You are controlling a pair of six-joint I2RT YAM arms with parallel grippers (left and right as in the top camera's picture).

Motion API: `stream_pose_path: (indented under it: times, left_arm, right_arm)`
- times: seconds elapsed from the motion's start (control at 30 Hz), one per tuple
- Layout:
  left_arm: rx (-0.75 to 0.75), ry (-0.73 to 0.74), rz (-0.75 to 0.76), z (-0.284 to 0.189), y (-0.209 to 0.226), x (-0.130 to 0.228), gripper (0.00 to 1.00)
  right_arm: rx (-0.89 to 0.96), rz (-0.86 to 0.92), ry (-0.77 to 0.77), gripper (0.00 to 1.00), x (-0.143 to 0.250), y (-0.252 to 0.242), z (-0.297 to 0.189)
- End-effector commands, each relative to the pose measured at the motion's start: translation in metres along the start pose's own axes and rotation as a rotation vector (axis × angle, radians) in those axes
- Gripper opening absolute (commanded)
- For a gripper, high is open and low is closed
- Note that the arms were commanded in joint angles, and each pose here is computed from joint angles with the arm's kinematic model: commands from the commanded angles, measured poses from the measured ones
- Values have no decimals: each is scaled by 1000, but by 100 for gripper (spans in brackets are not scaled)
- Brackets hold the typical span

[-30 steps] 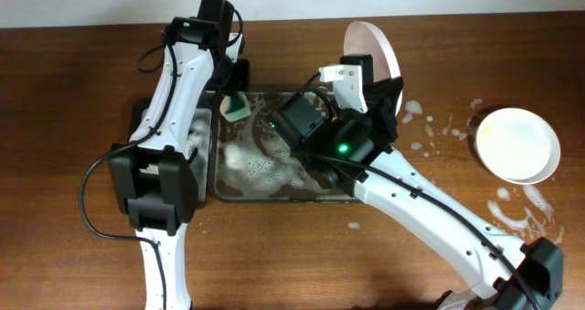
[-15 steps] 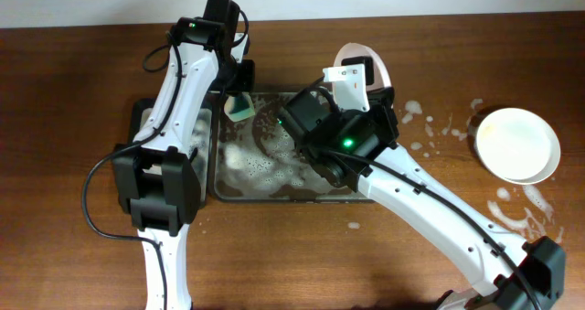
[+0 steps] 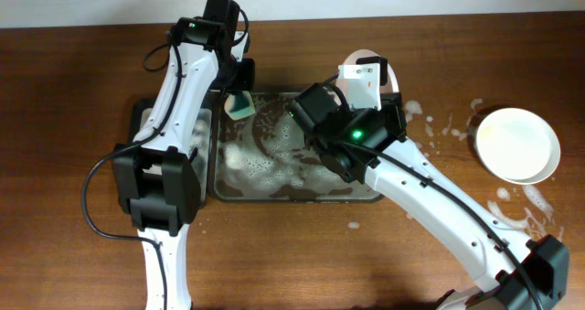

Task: Clean dirty plates on tray and stack at the side
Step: 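Carry the pink plate right toward the plate stack, then lower the pink plate onto the white plate stack, release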

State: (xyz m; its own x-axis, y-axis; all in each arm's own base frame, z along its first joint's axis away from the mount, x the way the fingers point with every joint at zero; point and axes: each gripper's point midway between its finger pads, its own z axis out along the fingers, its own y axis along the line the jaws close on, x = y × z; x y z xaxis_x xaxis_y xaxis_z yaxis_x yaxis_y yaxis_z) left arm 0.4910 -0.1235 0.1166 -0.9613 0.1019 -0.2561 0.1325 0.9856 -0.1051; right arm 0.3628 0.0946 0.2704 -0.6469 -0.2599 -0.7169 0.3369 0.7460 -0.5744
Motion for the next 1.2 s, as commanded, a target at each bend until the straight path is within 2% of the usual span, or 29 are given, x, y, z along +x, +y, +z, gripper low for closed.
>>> stream_pose_path:
  times: [0.0,0.17,0.2,0.23,0.3,0.33,0.43,0.53,0.63,0.7,0.8,0.83,0.93,1.0,1.17]
  left_arm:
    - [11,5,-8,1,-2,1,1]
    - [11,4,-8,1,-2,1,1]
    - [11,4,-8,1,-2,1,1]
    - [11,4,-8,1,-2,1,1]
    - [12,1,-8,1,-2,0,0]
    - [12,1,-8,1,-2,0,1]
    - [12,1,-8,1,-2,0,1]
    - [12,1,-8,1,-2,0,0]
    - [12,1,-8,1,-2,0,1]
    - [11,1,-8,1,-2,0,1]
    - [12,1,-8,1,-2,0,1]
    - [12,1,-8,1,-2,0,0]
    - [12,0,-8,1,-2,0,1]
    - [12,0,-8,1,-2,0,1]
    - [12,-3,-7,1,-3,-1,1]
  right_arm:
    - [-11,9,14,4,3,-1,0]
    - [-199,111,111,4,9,4,-2]
    - [-369,189,242,4,22,12,5]
    - [-527,189,379,4,40,27,9]
    - [-495,191,509,4,82,26,41]
    - [-542,241,563,4,90,23,44]
    - [-646,423,406,4,46,-15,34]
    - [-669,570,369,4,41,-67,46]
    - [-674,748,349,4,48,-122,75]
    - [-610,891,345,4,66,-162,102]
    - [-432,1121,362,4,122,-209,146]
    - [-337,1222,375,4,160,-227,164]
    - [-156,1337,421,4,230,-246,188]
    - [-57,1332,482,4,263,-247,203]
    - [-113,1310,638,4,301,-198,249]
